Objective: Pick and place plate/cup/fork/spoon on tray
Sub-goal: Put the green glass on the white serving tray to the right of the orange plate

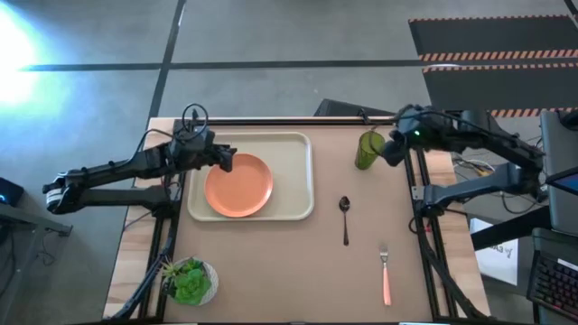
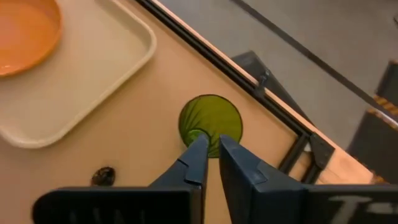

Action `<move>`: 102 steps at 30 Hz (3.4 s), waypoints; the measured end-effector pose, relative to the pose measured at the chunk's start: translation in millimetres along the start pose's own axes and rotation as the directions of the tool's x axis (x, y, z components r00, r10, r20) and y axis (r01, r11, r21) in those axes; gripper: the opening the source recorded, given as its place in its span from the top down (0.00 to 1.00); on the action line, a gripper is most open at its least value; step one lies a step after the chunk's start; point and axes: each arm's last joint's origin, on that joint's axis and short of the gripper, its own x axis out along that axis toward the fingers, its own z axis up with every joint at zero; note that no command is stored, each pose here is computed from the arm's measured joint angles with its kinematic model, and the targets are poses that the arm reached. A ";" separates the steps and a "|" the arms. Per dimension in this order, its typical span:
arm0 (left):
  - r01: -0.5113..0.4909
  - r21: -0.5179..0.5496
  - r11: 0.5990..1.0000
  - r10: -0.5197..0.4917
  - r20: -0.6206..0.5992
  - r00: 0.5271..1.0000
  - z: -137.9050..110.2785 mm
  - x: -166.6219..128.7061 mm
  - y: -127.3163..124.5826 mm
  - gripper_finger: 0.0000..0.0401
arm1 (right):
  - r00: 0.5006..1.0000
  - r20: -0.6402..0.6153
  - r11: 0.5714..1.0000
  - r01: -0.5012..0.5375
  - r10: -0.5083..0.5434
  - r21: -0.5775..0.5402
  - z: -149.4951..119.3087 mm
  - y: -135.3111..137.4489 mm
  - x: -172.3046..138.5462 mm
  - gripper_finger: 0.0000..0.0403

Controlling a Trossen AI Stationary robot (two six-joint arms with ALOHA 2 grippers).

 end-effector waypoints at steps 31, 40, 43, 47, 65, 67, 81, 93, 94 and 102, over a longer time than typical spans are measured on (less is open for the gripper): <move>0.141 0.001 0.990 -0.141 0.034 0.989 6.7 -23.8 0.4 0.65 | 0.903 -0.401 0.984 -0.101 0.152 0.145 59.6 -84.4 143.5 0.62; 0.139 0.000 0.990 -0.138 0.024 0.990 6.1 -21.5 -0.1 0.65 | 0.835 -0.509 0.978 -0.174 0.209 0.117 59.3 -88.4 181.8 0.62; 0.139 -0.020 0.990 -0.139 0.025 0.990 6.1 -21.8 0.0 0.65 | 0.794 -0.563 0.973 -0.205 0.231 0.111 54.9 -87.4 183.4 0.62; 0.140 -0.025 0.990 -0.139 0.026 0.990 6.2 -21.9 0.0 0.65 | 0.771 -0.590 0.968 -0.238 0.241 0.084 51.3 -87.0 177.5 0.64; 0.141 -0.025 0.990 -0.140 0.026 0.990 6.2 -21.9 -0.1 0.65 | 0.770 -0.559 0.939 -0.339 0.306 0.047 44.3 -89.5 166.9 0.64; 0.141 -0.025 0.990 -0.140 0.026 0.990 6.2 -21.9 -0.1 0.65 | 0.761 -0.571 0.937 -0.347 0.308 0.043 40.6 -88.9 171.0 0.64; 0.154 -0.052 0.987 -0.153 0.020 0.988 6.2 -21.6 -0.7 0.65 | 0.728 -0.610 0.926 -0.378 0.313 0.024 13.7 -88.0 203.5 0.67; 0.151 -0.051 0.987 -0.150 0.016 0.989 5.2 -21.0 -0.2 0.65 | 0.747 -0.588 0.926 -0.376 0.310 0.010 18.8 -88.8 200.8 0.67; 0.149 -0.050 0.988 -0.148 0.014 0.989 4.5 -20.5 0.2 0.65 | 0.750 -0.585 0.927 -0.374 0.310 0.011 19.5 -88.9 200.4 0.67; 0.134 -0.046 0.990 -0.134 -0.005 0.991 0.2 -16.6 1.9 0.65 | 0.747 -0.573 0.925 -0.376 0.337 0.054 20.6 -88.3 199.5 0.68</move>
